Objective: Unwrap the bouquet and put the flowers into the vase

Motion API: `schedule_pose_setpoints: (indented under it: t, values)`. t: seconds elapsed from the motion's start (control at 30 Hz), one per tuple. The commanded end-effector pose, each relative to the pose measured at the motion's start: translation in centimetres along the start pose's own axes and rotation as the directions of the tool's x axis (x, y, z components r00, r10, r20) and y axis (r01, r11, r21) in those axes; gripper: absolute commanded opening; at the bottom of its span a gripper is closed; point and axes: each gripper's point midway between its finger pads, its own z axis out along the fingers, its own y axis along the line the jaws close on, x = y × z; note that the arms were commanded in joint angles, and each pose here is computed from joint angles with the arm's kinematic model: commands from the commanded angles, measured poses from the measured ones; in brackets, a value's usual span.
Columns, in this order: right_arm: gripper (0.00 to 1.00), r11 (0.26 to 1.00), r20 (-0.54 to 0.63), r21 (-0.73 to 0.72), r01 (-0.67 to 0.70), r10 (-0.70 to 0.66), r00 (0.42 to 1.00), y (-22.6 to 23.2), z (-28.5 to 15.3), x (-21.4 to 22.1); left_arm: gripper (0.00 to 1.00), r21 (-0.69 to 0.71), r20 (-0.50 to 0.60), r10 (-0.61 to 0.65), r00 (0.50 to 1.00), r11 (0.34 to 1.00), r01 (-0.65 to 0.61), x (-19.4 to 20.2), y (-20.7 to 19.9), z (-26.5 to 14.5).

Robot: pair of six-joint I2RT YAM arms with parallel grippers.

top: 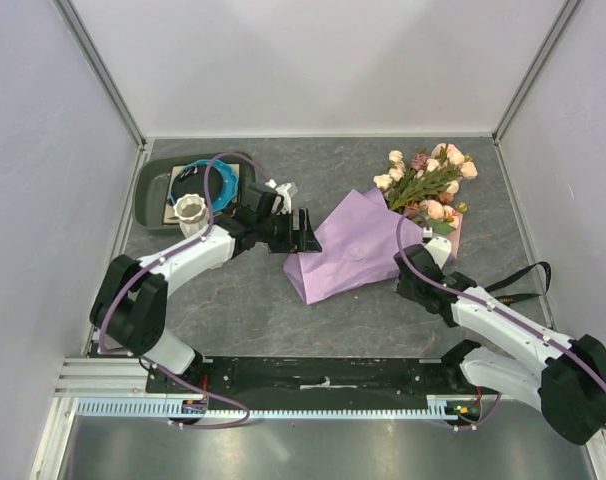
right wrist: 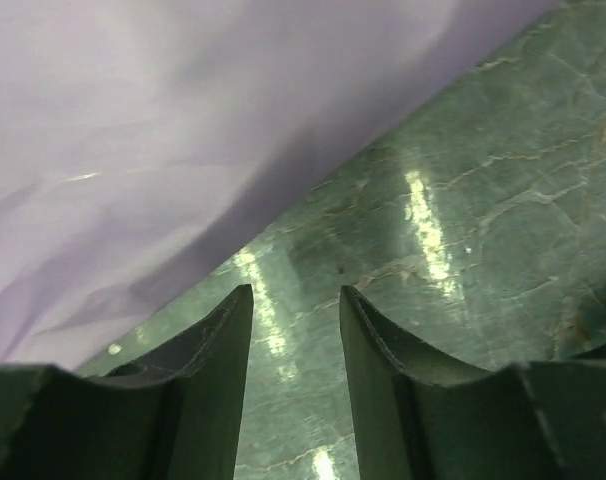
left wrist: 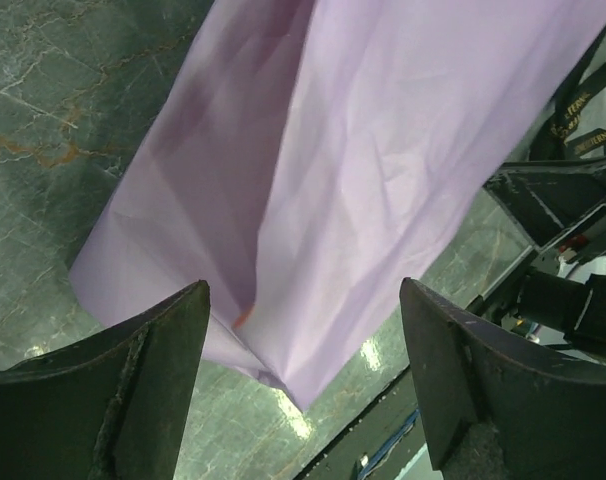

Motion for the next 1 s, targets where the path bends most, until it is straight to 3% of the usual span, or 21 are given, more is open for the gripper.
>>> schedule_pose_setpoints:
  t: [0.0,0.1,0.27,0.4,0.5,0.73,0.97]
  values:
    - [0.48,0.997,0.029,-0.061,-0.055,0.057,0.998,0.5,0.3,-1.4,0.82,0.048,0.039,0.034,0.999,0.998,-0.035,-1.9,-0.7,1.6]
    - [0.49,0.998,0.025,-0.032,-0.048,0.049,0.998,-0.5,0.9,-1.7,0.75,0.112,-0.006,-0.002,1.000,0.994,0.002,-1.2,-1.3,2.6]
    - [0.47,0.995,-0.017,-0.072,-0.065,0.064,0.998,-0.4,3.1,-1.4,0.60,0.207,0.031,-0.012,0.999,0.978,0.005,-1.9,-3.1,2.9]
    - [0.49,0.989,0.054,-0.145,-0.037,0.045,0.998,2.1,4.5,-3.8,0.42,0.236,0.066,0.011,0.998,0.972,-0.026,-2.3,-4.4,1.7]
    - [0.50,0.987,0.103,-0.161,0.005,0.012,0.995,3.6,5.8,-5.5,0.36,0.243,0.073,0.010,0.997,0.970,-0.028,-1.9,-4.7,1.2]
    - [0.54,0.978,0.173,-0.201,0.057,-0.022,0.985,8.8,9.1,-10.6,0.31,0.262,0.083,0.024,0.996,0.964,-0.045,-2.9,-5.6,1.3]
    - [0.60,0.994,0.143,-0.110,0.027,-0.011,0.990,8.3,10.2,-12.6,0.29,0.306,0.038,0.040,0.998,0.951,-0.050,-2.6,-6.7,2.4]
